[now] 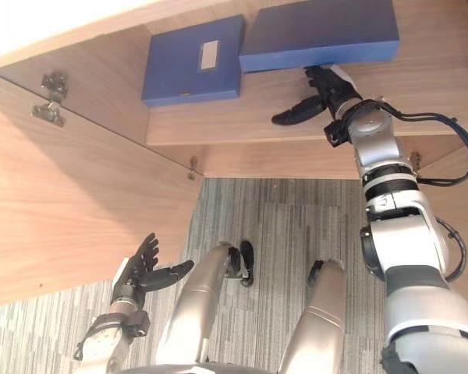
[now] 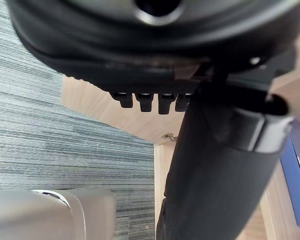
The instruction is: Walk over to the cabinet, pick up the folder, carry it to the office cabinet, place the folder inside the office cabinet, then close the office cabinet door
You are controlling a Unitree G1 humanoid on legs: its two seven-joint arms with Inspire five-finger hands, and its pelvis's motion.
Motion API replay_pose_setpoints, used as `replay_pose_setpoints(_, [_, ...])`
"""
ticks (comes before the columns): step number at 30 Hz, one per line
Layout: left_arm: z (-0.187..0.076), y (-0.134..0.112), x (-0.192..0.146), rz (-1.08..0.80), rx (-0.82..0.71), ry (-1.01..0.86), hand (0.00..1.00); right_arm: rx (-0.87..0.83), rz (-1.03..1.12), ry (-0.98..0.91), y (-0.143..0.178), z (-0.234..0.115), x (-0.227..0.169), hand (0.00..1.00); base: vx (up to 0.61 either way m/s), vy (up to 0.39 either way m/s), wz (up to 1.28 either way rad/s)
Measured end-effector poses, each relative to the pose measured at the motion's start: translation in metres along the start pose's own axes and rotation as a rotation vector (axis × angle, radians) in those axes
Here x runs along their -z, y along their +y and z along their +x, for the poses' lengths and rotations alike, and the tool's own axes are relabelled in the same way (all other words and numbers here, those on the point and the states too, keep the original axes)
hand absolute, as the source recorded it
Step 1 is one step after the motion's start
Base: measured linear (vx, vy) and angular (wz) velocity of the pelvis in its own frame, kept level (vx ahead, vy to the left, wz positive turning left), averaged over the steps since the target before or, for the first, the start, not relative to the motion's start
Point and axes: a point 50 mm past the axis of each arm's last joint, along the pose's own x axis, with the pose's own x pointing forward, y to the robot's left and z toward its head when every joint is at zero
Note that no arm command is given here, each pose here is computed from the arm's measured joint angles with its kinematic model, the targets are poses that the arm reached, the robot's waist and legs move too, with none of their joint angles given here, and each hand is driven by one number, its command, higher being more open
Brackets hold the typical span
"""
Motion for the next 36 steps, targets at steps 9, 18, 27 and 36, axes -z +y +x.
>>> replay_pose_setpoints(9, [-0.006, -0.010, -0.003, 0.065, 0.084, -0.009, 1.00, -0.278, -0.344, -0.008, 0.049, -0.008, 0.011, 1.00, 0.09, -0.003, -0.15])
replay_pose_setpoints(18, [-0.014, -0.009, 0.007, 0.066, 0.130, 0.035, 1.00, -0.398, -0.449, 0.145, 0.070, -0.015, 0.054, 1.00, 0.10, 0.035, -0.11])
replay_pose_setpoints(27, [-0.015, -0.004, 0.030, 0.096, 0.116, 0.137, 1.00, -0.536, -0.259, 0.344, 0.141, -0.038, 0.116, 1.00, 0.09, -0.010, -0.09])
replay_pose_setpoints(36, [-0.020, -0.019, 0.068, 0.087, 0.119, 0.295, 1.00, -0.645, 0.052, 0.526, 0.224, -0.090, 0.165, 1.00, -0.01, 0.003, -0.34])
